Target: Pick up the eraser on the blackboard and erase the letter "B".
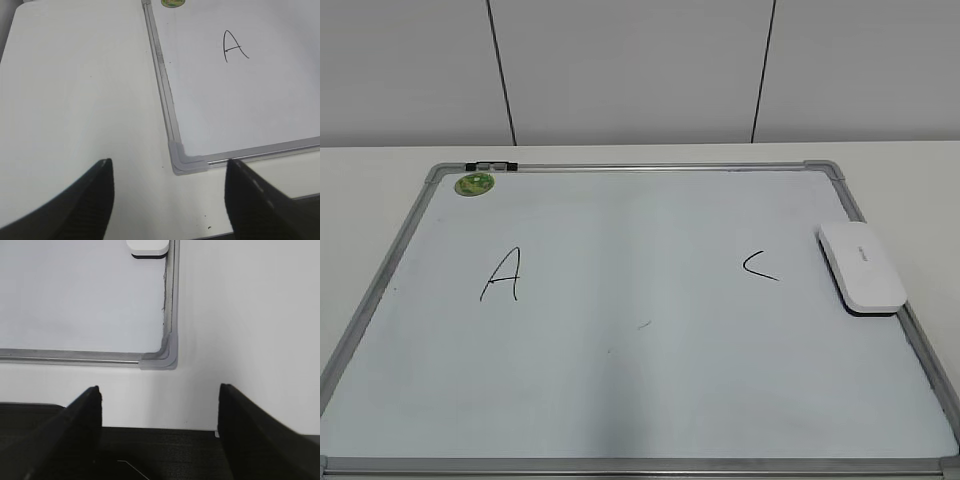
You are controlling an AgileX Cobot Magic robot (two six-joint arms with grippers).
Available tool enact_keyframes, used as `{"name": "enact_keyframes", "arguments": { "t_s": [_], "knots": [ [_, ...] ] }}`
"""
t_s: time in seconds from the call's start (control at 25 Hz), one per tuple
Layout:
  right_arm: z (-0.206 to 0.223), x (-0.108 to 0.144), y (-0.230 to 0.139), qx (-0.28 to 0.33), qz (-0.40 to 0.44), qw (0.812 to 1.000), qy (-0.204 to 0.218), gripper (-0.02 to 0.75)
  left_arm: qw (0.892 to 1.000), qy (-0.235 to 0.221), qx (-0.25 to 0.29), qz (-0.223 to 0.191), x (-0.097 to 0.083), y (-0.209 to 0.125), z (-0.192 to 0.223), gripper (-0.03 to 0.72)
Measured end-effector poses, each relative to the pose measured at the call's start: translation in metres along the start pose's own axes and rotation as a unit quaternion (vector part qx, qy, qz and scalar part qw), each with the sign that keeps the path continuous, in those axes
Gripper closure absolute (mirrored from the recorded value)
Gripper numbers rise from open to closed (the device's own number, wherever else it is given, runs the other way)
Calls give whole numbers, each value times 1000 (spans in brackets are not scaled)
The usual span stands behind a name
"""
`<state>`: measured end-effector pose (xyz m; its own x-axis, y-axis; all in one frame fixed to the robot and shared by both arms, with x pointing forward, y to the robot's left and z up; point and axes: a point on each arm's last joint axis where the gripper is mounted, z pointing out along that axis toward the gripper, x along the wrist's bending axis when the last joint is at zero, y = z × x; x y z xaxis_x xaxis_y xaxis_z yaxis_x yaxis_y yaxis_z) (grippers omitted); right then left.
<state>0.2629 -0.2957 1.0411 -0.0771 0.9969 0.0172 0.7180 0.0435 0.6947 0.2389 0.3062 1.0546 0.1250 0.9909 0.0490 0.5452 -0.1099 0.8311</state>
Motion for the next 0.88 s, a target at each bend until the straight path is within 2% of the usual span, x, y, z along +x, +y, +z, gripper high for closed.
{"name": "enact_keyframes", "arguments": {
  "t_s": [0.36,0.88],
  "knots": [
    [1,0,1,-6,0,1000,-1,202,999,34,-6,-28,6,0,2,189],
    [1,0,1,-6,-1,1000,-1,202,999,21,-5,-39,4,0,3,214]
  ]
}}
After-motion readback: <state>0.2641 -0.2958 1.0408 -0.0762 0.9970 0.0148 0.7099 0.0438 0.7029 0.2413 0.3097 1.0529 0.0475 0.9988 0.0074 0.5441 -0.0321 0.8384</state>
